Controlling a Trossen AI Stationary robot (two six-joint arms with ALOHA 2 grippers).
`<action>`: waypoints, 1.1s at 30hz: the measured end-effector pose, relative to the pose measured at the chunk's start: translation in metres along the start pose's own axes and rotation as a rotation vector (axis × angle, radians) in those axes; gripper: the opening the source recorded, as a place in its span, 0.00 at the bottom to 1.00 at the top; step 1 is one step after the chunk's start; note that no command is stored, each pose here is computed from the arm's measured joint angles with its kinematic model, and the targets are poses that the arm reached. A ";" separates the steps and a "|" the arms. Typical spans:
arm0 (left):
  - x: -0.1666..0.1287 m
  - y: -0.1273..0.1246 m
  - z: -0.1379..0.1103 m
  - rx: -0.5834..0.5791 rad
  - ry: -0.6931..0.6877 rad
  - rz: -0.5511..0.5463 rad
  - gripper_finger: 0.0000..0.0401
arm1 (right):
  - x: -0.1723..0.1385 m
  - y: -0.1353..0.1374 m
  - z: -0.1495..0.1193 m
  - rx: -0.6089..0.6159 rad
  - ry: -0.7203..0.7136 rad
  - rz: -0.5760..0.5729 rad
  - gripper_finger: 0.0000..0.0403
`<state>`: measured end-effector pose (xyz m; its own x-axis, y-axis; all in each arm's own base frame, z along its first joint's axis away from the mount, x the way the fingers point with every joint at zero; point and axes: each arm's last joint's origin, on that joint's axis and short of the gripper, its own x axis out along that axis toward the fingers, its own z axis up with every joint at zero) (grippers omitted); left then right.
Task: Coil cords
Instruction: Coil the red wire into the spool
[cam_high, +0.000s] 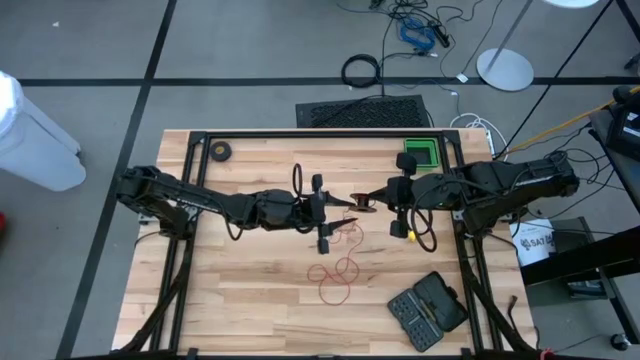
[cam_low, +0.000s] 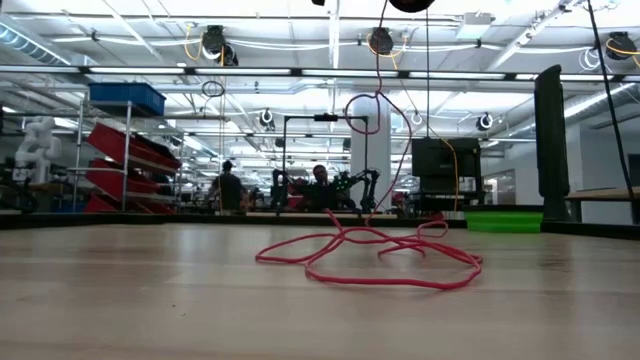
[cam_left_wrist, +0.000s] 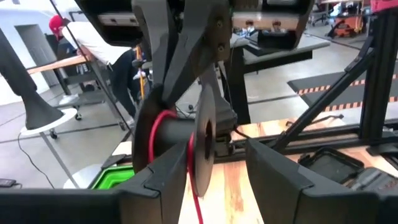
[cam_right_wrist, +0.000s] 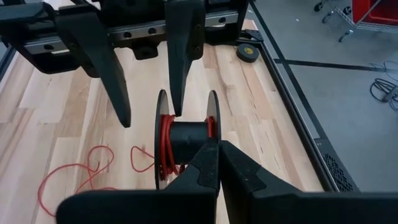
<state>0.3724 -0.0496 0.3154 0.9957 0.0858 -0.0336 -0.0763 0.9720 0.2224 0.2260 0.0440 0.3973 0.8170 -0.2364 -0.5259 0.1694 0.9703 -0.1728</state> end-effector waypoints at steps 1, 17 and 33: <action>0.000 0.000 0.000 -0.001 -0.003 0.001 0.40 | 0.000 0.000 0.000 0.000 0.000 0.000 0.00; 0.001 0.005 0.000 -0.038 0.001 0.065 0.03 | 0.000 0.000 0.000 0.003 -0.005 -0.008 0.00; 0.000 0.005 -0.002 -0.022 0.038 0.063 0.01 | -0.007 0.014 -0.006 -0.040 0.036 0.043 0.24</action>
<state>0.3716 -0.0439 0.3142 0.9863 0.1549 -0.0576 -0.1403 0.9689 0.2037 0.2190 0.0594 0.3932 0.8029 -0.1968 -0.5627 0.1120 0.9769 -0.1819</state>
